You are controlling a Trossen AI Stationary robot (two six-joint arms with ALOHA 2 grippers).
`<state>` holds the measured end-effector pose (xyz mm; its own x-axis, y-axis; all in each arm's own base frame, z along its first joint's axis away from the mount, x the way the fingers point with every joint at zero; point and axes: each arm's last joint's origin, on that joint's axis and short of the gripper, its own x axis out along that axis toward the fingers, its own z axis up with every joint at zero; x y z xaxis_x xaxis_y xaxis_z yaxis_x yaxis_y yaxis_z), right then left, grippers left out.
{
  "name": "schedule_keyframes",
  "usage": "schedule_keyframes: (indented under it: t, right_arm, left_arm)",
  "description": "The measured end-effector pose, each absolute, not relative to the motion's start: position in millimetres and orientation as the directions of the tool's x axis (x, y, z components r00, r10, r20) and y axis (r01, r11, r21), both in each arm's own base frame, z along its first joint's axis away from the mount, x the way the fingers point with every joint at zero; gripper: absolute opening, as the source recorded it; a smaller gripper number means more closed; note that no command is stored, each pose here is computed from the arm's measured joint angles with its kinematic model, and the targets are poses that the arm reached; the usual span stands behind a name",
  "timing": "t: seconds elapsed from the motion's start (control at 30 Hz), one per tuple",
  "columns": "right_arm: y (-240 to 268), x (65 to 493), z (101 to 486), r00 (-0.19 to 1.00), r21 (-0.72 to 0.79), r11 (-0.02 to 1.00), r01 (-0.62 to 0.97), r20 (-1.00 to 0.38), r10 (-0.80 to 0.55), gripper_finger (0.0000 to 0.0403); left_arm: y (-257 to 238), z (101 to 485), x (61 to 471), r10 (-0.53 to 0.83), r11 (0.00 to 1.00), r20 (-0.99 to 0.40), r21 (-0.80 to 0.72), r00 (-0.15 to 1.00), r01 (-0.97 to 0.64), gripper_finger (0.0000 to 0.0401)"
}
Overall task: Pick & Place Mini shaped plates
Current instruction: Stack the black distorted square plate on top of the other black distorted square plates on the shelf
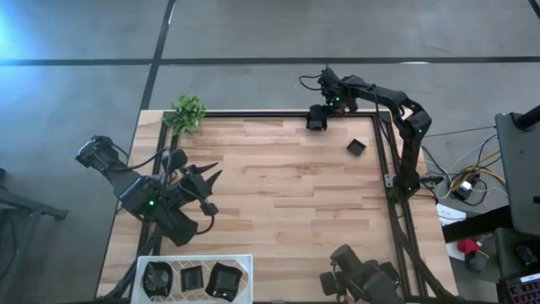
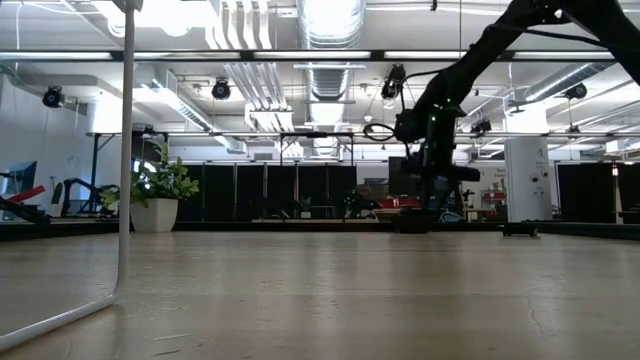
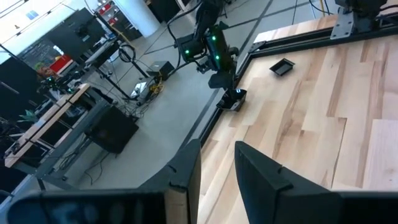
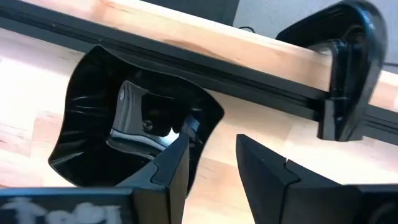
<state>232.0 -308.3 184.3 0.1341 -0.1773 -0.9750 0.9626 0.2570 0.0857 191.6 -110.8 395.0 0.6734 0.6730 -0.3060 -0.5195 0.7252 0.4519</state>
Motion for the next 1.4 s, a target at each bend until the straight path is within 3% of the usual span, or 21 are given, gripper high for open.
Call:
schedule_keyframes:
  t: [0.5,0.7,0.93,1.4]
  right_arm:
    - [-311,238,166,0.125,0.078,0.287,0.955,-0.981,-0.148,0.0125]
    - [-309,241,167,0.143,0.093,0.318,0.943,-0.980,-0.139,0.0094]
    - [-308,243,167,0.148,0.080,0.394,0.915,-0.979,-0.144,0.0018]
    - [-297,256,175,0.171,0.073,0.480,0.874,-0.972,-0.163,0.0008]
  left_arm:
    - [-111,395,191,0.673,0.724,-0.307,0.458,0.673,-0.516,0.0094]
    - [-111,395,191,0.671,0.725,-0.311,0.466,0.673,-0.508,0.0094]
    - [-111,394,191,0.659,0.741,-0.331,0.443,0.675,-0.505,0.0094]
    - [-112,394,192,0.649,0.752,-0.344,0.423,0.679,-0.505,0.0094]
